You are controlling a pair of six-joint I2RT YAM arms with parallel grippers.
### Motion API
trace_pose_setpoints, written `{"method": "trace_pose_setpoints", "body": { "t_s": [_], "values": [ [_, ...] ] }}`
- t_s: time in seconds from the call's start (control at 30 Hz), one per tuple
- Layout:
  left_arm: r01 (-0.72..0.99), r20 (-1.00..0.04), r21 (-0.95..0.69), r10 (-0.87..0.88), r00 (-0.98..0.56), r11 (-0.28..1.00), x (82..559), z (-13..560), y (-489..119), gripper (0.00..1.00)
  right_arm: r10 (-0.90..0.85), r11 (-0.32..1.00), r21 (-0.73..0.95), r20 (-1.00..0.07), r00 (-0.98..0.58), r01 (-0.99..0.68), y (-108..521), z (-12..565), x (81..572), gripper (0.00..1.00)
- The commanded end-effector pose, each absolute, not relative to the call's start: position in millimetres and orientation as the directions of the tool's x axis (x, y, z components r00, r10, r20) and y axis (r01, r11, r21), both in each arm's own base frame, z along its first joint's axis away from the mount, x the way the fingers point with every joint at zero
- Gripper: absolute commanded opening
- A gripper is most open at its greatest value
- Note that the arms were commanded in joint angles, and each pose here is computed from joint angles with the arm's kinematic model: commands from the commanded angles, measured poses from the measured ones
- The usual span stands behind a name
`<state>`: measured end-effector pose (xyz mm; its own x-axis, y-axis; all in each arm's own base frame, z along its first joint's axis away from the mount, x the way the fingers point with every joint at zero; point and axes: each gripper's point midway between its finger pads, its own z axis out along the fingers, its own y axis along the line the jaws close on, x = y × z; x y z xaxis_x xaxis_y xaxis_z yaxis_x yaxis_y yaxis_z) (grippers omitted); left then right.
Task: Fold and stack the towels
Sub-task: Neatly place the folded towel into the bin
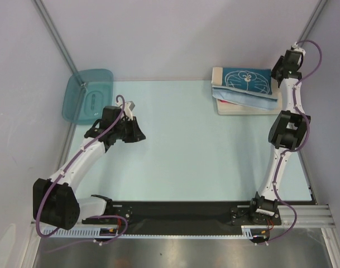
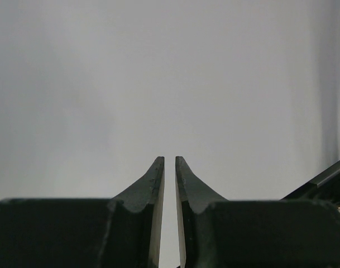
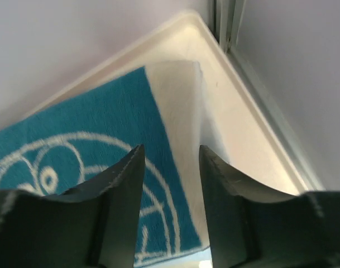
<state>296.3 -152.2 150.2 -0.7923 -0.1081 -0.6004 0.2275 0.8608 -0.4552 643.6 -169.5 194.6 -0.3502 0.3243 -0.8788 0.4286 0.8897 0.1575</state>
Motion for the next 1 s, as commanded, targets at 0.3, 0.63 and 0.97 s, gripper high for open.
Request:
{"method": "trace_pose_setpoints", "body": {
  "t_s": [0.3,0.63,0.97],
  "values": [
    [0.260,-0.623,-0.458,-0.098,-0.776,0.850,298.5,154.2,-154.7,0.18,0.458,0.851,0.306,-0.830,-0.317,0.428,-164.6,198.9,638.4,0.80],
    [0.281,-0.659,-0.452,-0.105,-0.744,0.846,298.3,169.5,-154.1,0.19,0.432,0.878,0.331,-0.859,-0.275,0.346,-113.9,286.5,601.6,1.00],
    [0.293,-0.698,-0.439,-0.117,-0.706,0.850,296.2,184.3,-150.5,0.20,0.286,0.958,0.278,-0.922,-0.260,0.068,68.1,337.4,498.1,1.00]
  ]
}}
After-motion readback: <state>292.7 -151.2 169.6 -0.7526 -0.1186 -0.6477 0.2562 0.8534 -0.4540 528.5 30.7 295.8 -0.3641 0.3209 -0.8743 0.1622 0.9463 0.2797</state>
